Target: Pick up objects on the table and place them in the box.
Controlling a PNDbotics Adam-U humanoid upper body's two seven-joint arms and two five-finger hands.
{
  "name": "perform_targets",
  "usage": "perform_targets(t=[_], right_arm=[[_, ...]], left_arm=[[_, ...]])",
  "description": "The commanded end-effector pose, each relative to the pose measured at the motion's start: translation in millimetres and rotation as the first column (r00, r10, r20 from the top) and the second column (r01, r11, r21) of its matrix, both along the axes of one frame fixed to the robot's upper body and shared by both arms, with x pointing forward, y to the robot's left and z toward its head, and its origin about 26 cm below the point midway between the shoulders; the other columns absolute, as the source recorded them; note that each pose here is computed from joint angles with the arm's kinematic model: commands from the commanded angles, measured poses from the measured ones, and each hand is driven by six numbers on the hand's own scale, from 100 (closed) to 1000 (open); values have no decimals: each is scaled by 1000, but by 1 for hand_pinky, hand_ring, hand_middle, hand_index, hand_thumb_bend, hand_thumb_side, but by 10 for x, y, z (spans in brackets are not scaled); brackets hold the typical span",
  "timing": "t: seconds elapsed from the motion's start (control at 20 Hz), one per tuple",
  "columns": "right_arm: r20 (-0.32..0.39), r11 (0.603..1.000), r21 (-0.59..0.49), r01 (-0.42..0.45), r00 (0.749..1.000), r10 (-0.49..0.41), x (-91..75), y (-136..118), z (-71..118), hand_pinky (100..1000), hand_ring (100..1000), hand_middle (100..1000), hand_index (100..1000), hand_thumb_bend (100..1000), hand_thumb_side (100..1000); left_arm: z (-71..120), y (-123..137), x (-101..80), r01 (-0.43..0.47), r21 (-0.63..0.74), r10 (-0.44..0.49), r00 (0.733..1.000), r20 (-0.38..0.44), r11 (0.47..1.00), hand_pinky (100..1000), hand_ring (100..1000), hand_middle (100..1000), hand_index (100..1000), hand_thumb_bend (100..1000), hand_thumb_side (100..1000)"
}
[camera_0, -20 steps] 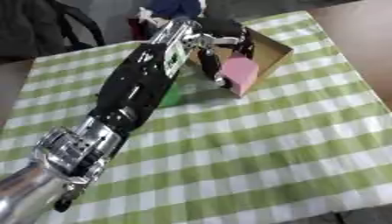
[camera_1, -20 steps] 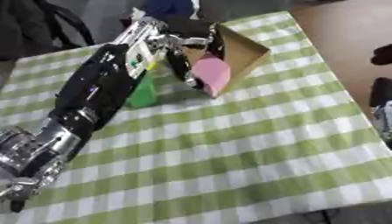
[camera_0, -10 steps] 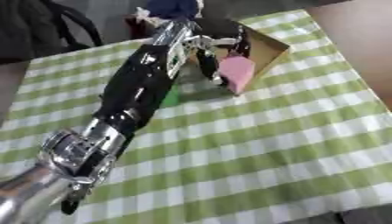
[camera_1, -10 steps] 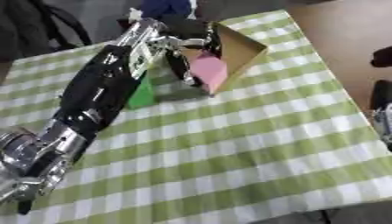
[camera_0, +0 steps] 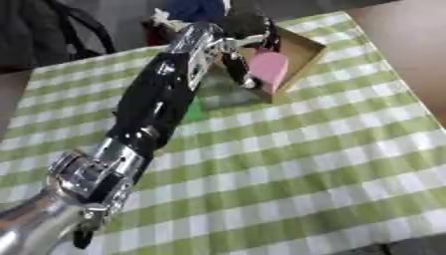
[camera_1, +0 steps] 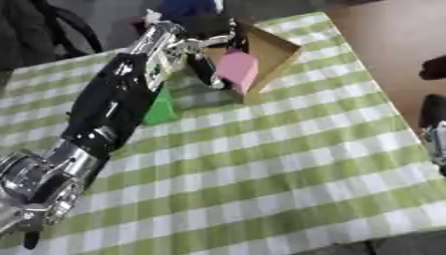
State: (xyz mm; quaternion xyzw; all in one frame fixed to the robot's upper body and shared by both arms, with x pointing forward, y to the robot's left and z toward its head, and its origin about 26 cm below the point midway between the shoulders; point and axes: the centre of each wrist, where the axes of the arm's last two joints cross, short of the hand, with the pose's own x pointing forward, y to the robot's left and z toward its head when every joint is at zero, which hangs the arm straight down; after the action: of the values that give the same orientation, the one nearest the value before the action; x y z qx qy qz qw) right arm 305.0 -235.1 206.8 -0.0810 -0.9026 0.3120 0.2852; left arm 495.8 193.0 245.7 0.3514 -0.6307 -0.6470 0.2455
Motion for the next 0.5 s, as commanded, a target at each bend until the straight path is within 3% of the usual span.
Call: perform_targets(t=[0.05, 0.5], right_arm=[[33, 1000, -5, -17, 999, 17, -26, 20, 93, 841, 728, 694, 954, 100, 389], [36, 1000, -8, -23, 999, 23, -23, 35, 102, 842, 727, 692, 954, 100, 398]], left_arm=[[202, 110, 7, -37, -25, 38, 997, 69, 999, 737, 582, 497, 644, 406, 127], [33, 158, 57, -69, -29, 71, 995, 63, 997, 735, 595, 516, 656, 418, 125]])
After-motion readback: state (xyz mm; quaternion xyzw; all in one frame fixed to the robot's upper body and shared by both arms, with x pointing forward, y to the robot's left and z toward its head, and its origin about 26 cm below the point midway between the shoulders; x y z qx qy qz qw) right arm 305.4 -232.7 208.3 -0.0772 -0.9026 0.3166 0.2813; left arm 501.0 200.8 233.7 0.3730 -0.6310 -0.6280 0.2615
